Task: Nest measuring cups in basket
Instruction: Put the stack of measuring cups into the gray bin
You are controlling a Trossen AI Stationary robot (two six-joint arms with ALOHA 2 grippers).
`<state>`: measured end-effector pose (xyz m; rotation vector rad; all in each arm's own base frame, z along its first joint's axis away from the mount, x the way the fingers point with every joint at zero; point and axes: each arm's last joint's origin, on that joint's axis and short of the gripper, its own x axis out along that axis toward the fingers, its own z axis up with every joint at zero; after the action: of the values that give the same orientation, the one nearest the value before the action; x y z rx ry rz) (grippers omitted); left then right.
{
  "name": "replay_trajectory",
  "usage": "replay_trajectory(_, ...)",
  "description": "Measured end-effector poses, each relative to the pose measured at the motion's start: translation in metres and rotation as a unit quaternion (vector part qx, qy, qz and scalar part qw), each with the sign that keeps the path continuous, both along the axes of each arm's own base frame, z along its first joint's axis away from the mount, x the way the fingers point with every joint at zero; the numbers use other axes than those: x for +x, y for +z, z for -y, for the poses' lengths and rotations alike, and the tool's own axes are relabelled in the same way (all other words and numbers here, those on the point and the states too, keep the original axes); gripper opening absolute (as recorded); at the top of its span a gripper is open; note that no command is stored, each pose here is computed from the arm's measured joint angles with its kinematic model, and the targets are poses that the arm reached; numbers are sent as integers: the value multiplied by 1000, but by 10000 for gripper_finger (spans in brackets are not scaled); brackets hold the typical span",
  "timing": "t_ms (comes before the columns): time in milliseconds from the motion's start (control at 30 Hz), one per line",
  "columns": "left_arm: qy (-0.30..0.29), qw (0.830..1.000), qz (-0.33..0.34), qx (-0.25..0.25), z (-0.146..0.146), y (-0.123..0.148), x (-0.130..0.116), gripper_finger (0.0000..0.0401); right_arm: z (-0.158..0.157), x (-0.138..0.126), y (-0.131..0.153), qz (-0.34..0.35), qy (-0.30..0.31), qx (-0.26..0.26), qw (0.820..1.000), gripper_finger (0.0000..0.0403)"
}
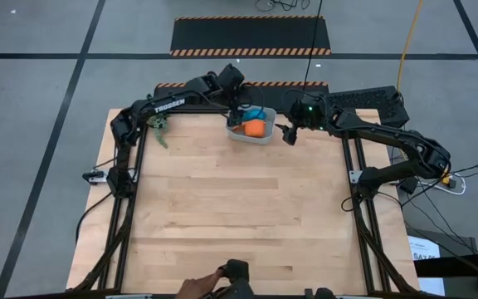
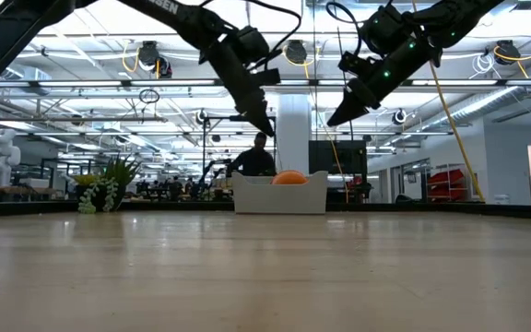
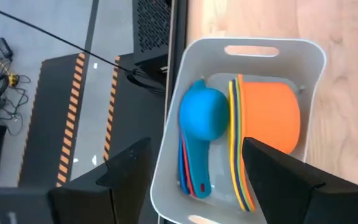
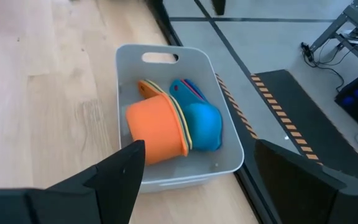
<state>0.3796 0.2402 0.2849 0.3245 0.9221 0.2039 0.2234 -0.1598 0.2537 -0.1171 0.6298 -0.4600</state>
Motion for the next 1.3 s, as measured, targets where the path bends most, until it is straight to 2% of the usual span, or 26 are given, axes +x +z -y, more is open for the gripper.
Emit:
replay_trajectory(167, 12, 1000, 0, -3, 0, -8, 1, 259, -1, -1, -1, -13, 7, -4, 1000, 297)
replay_trajectory(333, 23, 1000, -10, -16, 3, -20, 0, 308, -1, -1, -2, -17, 9, -5, 1000, 297)
replay_trajectory(467, 27, 999, -31, -25, 0, -44, 4, 348, -1, -1, -2, -17, 9, -5, 1000, 297)
replay_trajectory(533, 44, 998, -50, -12, -5, -60, 9, 355, -1, -1, -2, -17, 9, -5, 1000, 297)
replay_trajectory(633, 65, 994, -92, 14, -9, -80, 12, 348, -1, -1, -2, -17, 9, -5, 1000, 297)
replay_trajectory(733, 62, 992, -111, 14, -9, -91, 14, 328, -1, -1, -2, -17, 9, -5, 1000, 297)
replay_trajectory(1033, 55, 994, -94, 4, -8, -88, 16, 277, -1, -1, -2, -17, 10, -5, 1000, 297)
replay_trajectory(1300, 62, 993, -102, -19, -4, -87, 15, 287, -1, -1, -2, -18, 11, -6, 1000, 297)
